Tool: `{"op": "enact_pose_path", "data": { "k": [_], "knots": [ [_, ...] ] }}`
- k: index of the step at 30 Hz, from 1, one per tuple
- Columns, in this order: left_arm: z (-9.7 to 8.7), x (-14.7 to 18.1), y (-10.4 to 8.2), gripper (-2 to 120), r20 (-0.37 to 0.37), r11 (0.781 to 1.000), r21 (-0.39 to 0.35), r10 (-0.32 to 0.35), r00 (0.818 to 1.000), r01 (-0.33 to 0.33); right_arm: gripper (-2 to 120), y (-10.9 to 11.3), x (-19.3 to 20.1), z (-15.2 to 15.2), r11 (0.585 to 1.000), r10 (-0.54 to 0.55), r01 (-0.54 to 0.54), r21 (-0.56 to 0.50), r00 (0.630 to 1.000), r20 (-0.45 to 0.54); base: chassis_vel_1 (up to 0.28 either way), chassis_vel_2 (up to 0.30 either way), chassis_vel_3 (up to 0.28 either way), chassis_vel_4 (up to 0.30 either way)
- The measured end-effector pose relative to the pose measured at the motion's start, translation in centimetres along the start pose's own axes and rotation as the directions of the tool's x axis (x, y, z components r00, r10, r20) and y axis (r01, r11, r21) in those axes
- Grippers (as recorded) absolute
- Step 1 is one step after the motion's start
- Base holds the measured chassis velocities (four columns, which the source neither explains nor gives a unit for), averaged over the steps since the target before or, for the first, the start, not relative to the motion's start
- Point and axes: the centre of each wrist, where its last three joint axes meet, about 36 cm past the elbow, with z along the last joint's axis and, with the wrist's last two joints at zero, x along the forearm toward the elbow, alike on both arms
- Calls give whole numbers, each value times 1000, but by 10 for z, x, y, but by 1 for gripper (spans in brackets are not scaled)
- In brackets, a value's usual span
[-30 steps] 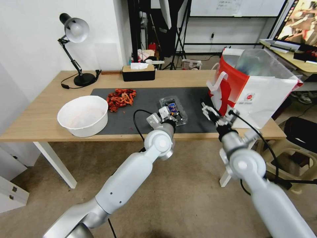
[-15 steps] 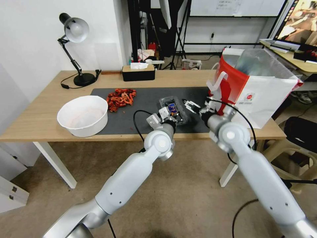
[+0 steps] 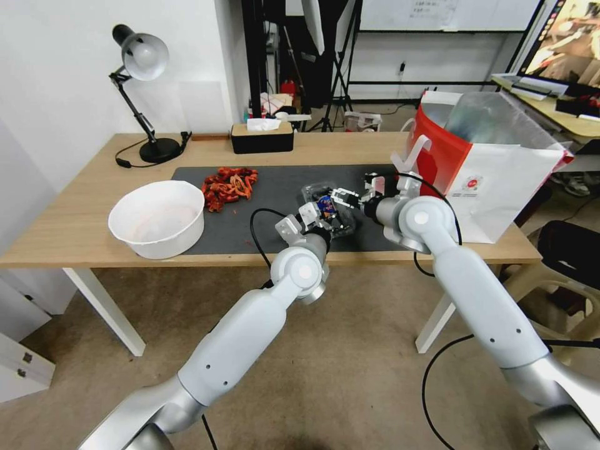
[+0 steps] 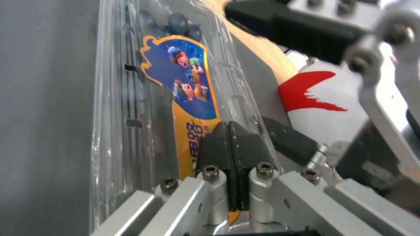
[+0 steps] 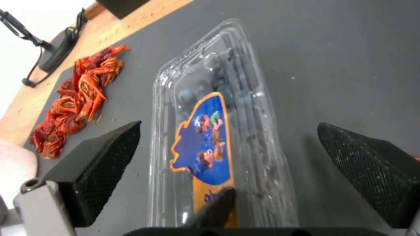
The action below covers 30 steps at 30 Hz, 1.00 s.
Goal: Close the takeout container lid, then place the container into the takeout bag.
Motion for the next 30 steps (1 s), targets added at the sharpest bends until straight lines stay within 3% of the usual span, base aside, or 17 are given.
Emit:
{"op": "enact_pose_path", "data": {
  "k": [7,30],
  "knots": [
    [0,1,-1,0,0,1000,1,5,1000,-5,100,2,-11,-14,1000,11,-13,-26,999,-44,0,0,0,0],
    [6,6,-1,0,-5,1000,5,16,1000,-16,100,-1,-24,-7,997,0,-7,-79,996,-84,0,0,0,0]
  ]
}}
